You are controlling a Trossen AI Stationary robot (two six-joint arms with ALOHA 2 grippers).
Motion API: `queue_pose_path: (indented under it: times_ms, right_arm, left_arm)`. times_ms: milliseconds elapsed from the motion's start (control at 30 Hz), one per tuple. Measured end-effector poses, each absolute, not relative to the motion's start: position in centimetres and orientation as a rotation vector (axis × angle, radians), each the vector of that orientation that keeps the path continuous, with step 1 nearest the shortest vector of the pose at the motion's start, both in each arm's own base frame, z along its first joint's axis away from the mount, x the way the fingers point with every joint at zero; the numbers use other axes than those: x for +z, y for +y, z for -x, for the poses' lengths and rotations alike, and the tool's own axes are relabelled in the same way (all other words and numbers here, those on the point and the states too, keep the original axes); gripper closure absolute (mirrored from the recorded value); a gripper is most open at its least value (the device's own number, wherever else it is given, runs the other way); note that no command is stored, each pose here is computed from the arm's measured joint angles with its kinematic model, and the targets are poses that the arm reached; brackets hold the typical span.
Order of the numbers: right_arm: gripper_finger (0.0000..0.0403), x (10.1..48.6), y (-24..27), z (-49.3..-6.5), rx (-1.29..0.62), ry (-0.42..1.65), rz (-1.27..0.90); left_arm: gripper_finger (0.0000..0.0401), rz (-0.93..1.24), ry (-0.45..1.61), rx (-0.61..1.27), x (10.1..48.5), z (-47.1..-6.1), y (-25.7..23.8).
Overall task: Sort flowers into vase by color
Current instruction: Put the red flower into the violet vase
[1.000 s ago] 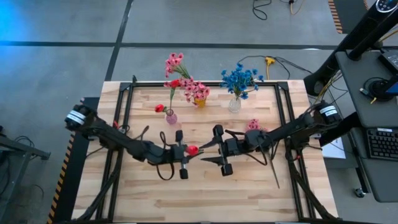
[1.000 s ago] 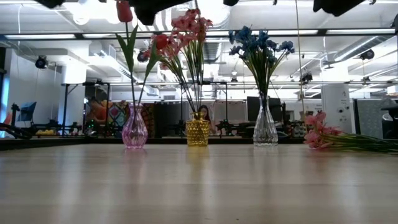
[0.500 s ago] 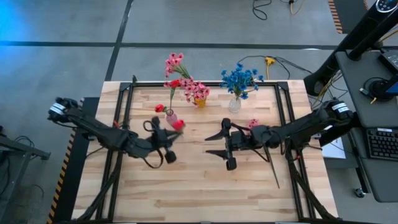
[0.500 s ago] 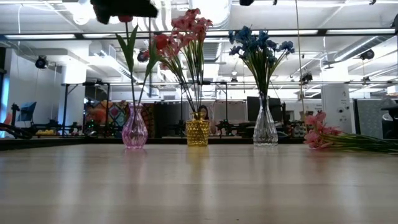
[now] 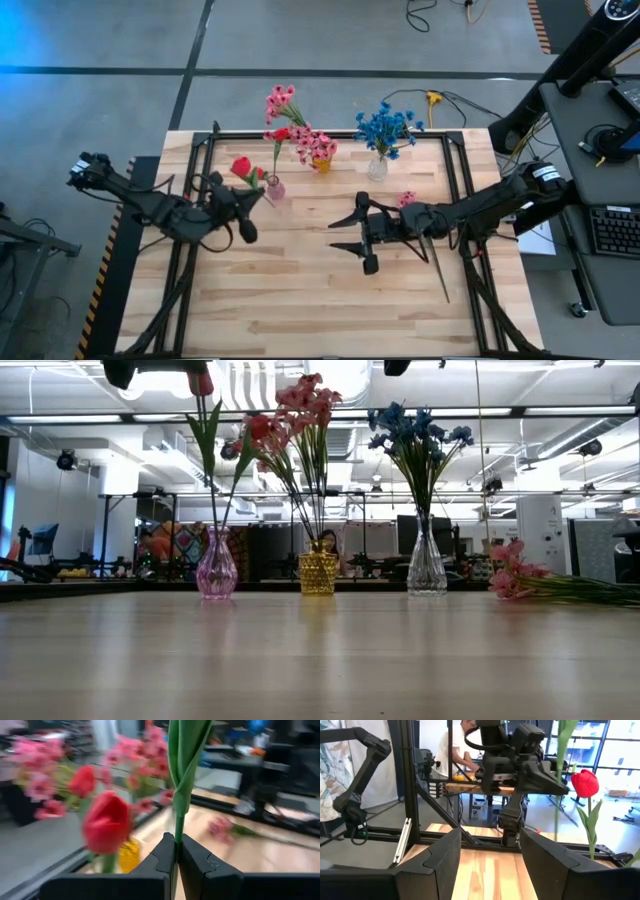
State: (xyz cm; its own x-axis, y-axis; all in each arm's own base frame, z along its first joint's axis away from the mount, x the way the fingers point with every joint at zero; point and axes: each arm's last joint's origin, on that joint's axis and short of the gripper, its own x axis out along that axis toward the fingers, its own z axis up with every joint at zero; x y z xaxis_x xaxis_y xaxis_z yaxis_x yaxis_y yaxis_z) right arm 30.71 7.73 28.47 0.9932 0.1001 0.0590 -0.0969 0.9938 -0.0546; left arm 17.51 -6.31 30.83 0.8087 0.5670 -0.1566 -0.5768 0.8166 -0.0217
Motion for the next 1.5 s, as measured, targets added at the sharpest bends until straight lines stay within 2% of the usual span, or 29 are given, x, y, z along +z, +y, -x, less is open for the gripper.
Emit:
queue_pose_path:
  times_ms: [333,867,1500]
  right_arm:
    - [0.0206,28.5,7.1,-30.9,0.076,-0.071,0.065]
    - [0.0206,28.6,7.0,-30.9,0.066,-0.074,0.051]
    - [0.0207,28.5,7.0,-30.9,0.066,-0.063,0.047]
  left_arm:
    - [0.0401,0.022,0.092,0.87,27.1,-19.4,-6.0]
    - [0.0401,-0.038,0.109,0.968,26.9,-20.6,-4.2]
    - [0.0401,-0.044,0.13,0.992,26.9,-21.0,-2.6]
